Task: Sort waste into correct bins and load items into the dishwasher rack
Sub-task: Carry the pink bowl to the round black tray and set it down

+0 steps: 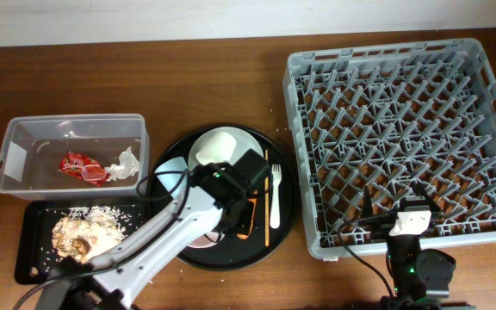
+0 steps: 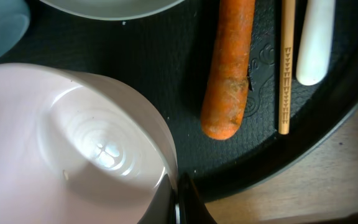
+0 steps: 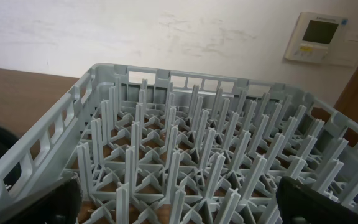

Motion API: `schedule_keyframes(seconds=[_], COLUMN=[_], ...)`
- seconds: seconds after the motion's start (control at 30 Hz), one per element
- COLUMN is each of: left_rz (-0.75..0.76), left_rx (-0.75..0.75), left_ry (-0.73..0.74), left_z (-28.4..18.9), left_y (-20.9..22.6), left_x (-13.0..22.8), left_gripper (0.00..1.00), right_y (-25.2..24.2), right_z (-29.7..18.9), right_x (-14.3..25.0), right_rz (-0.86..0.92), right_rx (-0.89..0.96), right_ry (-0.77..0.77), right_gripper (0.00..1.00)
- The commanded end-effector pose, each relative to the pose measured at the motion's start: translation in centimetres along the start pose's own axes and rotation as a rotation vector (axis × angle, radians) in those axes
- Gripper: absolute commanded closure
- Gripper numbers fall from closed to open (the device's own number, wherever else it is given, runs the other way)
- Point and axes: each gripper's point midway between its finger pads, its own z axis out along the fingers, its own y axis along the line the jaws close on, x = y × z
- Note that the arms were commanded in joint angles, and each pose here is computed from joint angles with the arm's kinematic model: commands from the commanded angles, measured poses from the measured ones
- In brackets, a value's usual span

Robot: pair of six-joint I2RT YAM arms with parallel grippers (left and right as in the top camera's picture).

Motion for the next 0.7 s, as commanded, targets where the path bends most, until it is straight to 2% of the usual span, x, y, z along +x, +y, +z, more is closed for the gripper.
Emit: schedule_keyframes(seconds=[0.0,0.37,0.4,0.43,0.53,0.67], left_rz=[-0.002,-0.032,-0.032,-0.032,-0.032,-0.026], left_rx=[-0.039,-0.049,-0.048,-0.048,-0.044,-0.021], left_ry=[0.008,-0.003,-0.005,-0.005,-0.011,-0.051], left_z=[1.0,3.7,3.7,3.7,3.5,1.3], left_y=[0.1,0.6,0.6,0.6,0.4,-0.4], left_x=[-0.1,0.5,0.4,0.4,0.2,-1.5], left_gripper=[1.0,1.0,0.96,0.86,0.71,0.69], right_y=[0.1,0.1,0.1,0.1,0.1,0.1], right_z=[0.0,0.0,0.0,0.0,0.0,0.0], right_x=[0.2,0.2,0.2,0.2,0.2,0.2], right_rz=[0.001,0.001,0.001,0.001,0.001,0.001], right_rx=[-0.002,-0.002,-0.002,-0.002,-0.002,-0.002], right_ry=[0.002,0.002,0.002,0.002,0.002,0.002], right_gripper=[0.01,0.01,0.01,0.01,0.01,0.01])
